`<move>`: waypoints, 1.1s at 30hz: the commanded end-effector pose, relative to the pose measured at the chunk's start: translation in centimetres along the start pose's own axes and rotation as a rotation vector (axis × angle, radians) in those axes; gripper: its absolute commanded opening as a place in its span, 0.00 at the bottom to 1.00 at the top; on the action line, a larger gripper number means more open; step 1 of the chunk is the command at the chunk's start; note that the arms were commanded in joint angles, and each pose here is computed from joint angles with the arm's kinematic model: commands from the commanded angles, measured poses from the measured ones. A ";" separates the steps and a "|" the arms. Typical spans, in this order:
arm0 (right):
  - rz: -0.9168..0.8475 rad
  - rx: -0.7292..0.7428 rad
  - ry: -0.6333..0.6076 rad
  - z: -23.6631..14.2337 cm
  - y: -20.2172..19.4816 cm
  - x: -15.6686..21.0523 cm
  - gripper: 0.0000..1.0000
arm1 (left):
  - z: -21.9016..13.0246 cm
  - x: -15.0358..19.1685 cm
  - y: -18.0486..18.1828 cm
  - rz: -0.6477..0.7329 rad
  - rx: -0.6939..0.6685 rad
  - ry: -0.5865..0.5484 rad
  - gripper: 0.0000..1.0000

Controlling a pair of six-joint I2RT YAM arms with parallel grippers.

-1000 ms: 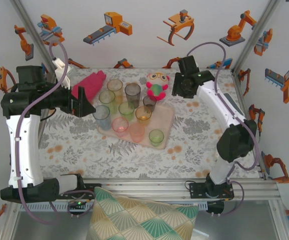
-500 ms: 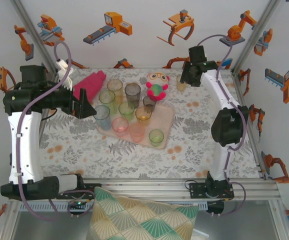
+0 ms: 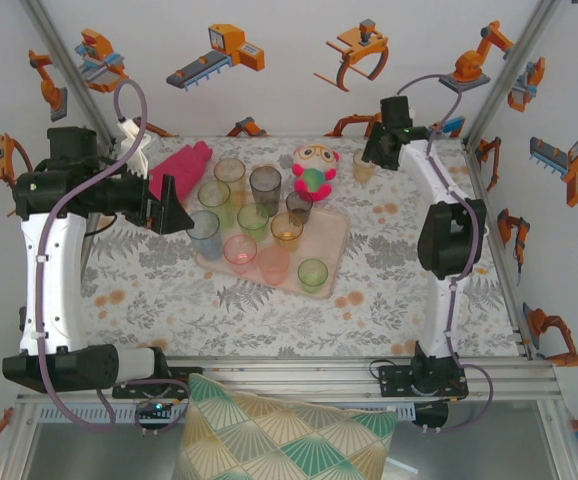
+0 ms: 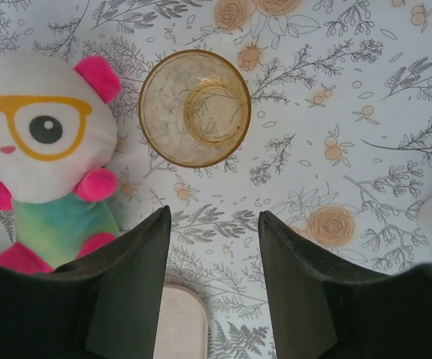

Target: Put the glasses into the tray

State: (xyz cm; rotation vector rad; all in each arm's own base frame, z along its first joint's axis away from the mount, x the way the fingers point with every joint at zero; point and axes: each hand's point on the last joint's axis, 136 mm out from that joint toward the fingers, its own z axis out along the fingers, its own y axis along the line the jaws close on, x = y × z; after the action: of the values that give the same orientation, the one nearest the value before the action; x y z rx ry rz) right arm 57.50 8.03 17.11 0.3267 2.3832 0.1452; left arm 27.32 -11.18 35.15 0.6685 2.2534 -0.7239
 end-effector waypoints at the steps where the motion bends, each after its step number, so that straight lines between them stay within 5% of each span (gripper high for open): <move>1: 0.007 -0.019 -0.065 0.1 0.2 -2.2 0.48 | 0.0 -0.1 -0.6 0.015 0.031 0.004 0.97; 33: 0.024 0.040 0.027 6.5 -2.2 -0.4 0.47 | 0.4 -0.2 -0.1 0.002 0.028 0.021 0.97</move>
State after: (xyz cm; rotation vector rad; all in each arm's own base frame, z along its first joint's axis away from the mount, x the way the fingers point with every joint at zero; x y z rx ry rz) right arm 61.61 6.71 12.39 0.3647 2.4012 0.1463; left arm 28.04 -11.21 34.51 0.6638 2.2792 -0.7375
